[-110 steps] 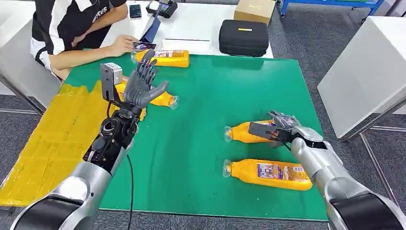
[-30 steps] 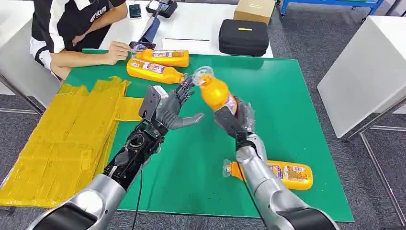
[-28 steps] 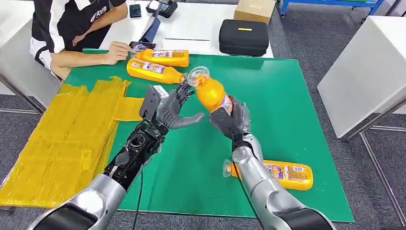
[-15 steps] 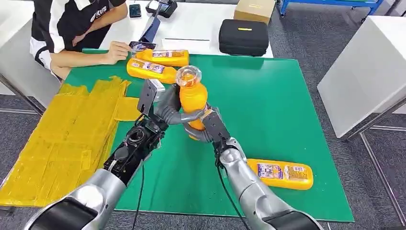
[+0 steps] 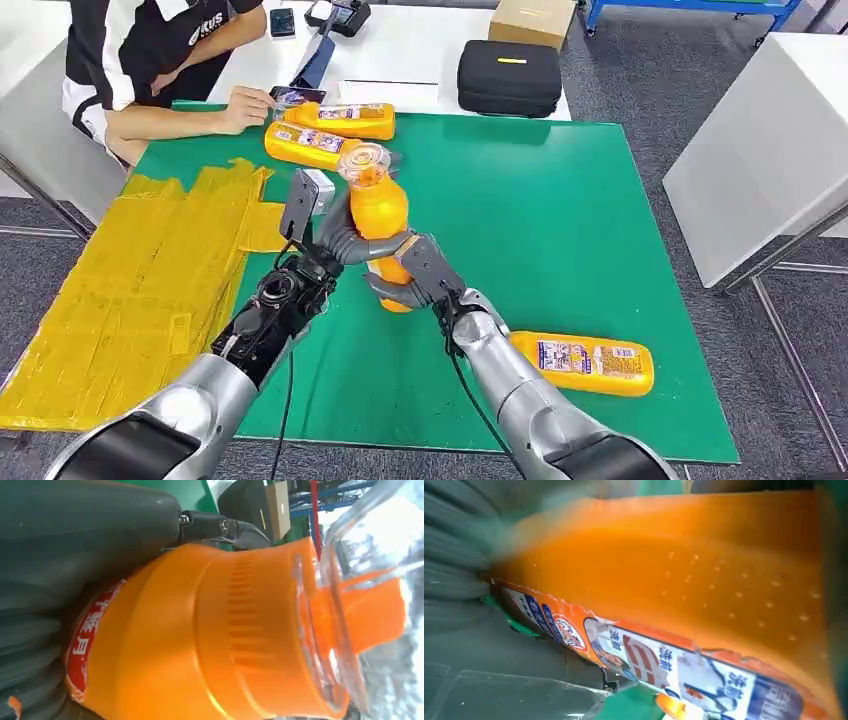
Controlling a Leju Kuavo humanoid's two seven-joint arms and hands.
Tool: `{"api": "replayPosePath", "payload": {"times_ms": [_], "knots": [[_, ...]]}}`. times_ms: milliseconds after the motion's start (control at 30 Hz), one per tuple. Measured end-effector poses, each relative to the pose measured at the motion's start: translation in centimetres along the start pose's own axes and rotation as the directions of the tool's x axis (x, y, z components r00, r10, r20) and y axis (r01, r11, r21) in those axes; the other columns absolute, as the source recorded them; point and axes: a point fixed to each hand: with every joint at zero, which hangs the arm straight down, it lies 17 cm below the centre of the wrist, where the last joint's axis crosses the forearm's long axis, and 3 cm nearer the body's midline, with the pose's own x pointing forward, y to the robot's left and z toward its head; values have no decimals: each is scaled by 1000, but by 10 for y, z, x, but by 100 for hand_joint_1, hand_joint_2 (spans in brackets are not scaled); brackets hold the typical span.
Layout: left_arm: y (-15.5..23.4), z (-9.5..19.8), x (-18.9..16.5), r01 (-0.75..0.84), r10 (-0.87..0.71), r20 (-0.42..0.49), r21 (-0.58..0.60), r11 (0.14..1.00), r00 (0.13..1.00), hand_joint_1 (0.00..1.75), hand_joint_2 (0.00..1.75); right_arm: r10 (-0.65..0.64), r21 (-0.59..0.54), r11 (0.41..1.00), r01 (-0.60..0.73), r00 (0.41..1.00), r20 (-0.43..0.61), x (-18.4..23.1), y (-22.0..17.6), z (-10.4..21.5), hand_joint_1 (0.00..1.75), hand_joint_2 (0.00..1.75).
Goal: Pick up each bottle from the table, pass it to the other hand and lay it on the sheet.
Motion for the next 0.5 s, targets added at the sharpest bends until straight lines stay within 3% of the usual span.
{"api": "replayPosePath", "payload": {"times_ms": [167,200,500], "knots": [[2,1,-1,-13,13,0,11,1000,1000,159,175,8,8,1000,-8,1000,-8,-1,2,0,175,175],[3,2,-1,-14,14,0,12,1000,1000,175,175,9,10,1000,-8,1000,-8,-2,2,0,175,175],[7,3,0,-27,27,13,27,999,1000,175,175,24,4,1000,-24,1000,-14,-3,1,0,175,175]]}}
